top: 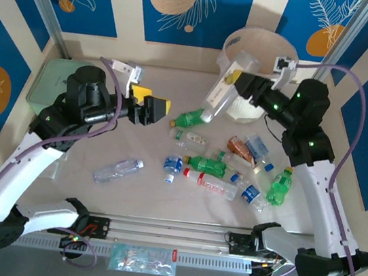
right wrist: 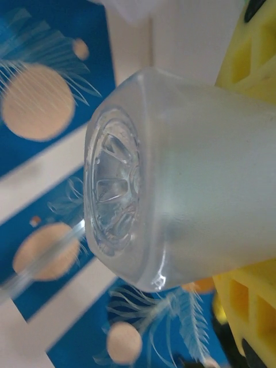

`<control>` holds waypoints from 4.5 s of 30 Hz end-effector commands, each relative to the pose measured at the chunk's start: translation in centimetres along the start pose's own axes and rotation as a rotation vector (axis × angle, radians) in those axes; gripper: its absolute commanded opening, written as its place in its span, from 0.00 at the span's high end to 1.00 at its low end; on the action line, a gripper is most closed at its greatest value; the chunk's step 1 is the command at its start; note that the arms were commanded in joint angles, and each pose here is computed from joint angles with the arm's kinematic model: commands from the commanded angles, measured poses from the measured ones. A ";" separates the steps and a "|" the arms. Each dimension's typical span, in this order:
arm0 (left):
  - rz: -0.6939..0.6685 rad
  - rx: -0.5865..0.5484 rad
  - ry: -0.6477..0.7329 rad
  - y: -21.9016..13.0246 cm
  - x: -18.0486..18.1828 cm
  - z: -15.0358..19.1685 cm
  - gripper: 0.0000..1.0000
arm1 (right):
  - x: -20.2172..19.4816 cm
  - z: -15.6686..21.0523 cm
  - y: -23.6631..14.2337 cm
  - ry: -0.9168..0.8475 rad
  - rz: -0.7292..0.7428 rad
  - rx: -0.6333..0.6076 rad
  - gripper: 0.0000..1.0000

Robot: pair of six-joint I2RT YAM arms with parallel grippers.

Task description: Put the plastic bottles in the bin

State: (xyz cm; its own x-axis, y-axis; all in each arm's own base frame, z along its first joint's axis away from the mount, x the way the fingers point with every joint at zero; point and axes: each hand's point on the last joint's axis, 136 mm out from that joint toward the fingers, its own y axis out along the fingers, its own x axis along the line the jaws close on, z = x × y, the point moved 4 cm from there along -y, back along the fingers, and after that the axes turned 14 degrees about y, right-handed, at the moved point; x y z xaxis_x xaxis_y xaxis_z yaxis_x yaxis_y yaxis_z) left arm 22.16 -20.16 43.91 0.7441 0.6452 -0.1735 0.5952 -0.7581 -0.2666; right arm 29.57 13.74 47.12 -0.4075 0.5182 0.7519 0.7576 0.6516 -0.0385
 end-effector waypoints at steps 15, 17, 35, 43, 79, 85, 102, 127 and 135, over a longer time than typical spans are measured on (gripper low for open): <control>-0.098 0.176 0.062 -0.2 1.5 3.6 0.11 | -9.3 -16.8 6.6 -0.112 0.503 -0.438 0.51; -0.095 0.181 0.062 -0.2 1.4 3.7 0.11 | -10.6 -17.7 7.2 -0.117 0.554 -0.478 0.51; -0.100 0.225 0.053 0.3 1.8 5.6 0.11 | -21.7 -12.3 16.2 -0.031 0.690 -0.166 0.48; -0.103 0.252 0.032 0.6 2.0 6.8 0.11 | -26.2 -8.0 18.5 0.073 0.700 0.024 0.45; -0.773 0.355 -0.740 -6.0 7.2 16.2 0.01 | -0.6 -2.3 7.4 -0.326 0.523 -0.214 0.23; -0.938 0.302 -1.035 -7.7 7.6 19.6 0.01 | -0.6 4.3 4.2 -0.277 0.474 -0.153 0.25; -1.310 0.128 -1.438 -8.6 9.6 28.9 0.01 | -5.3 13.1 -1.9 -0.354 0.590 -0.072 0.26; -1.261 0.379 -1.556 -2.0 13.6 37.9 0.01 | -7.1 16.7 -0.8 -0.386 0.629 0.017 0.26; -1.270 0.370 -1.542 -2.4 13.9 38.6 0.38 | -6.8 16.5 -0.5 -0.395 0.621 0.020 0.26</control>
State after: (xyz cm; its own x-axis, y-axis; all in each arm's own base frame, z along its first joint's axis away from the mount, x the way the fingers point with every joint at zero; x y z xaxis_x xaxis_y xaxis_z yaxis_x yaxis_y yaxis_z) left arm 18.48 -5.82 5.61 -0.9134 0.3744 -0.1596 0.1829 0.0274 -0.9827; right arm 23.45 18.91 30.81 -0.0731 0.9565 0.2823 0.8918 0.1894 -0.4109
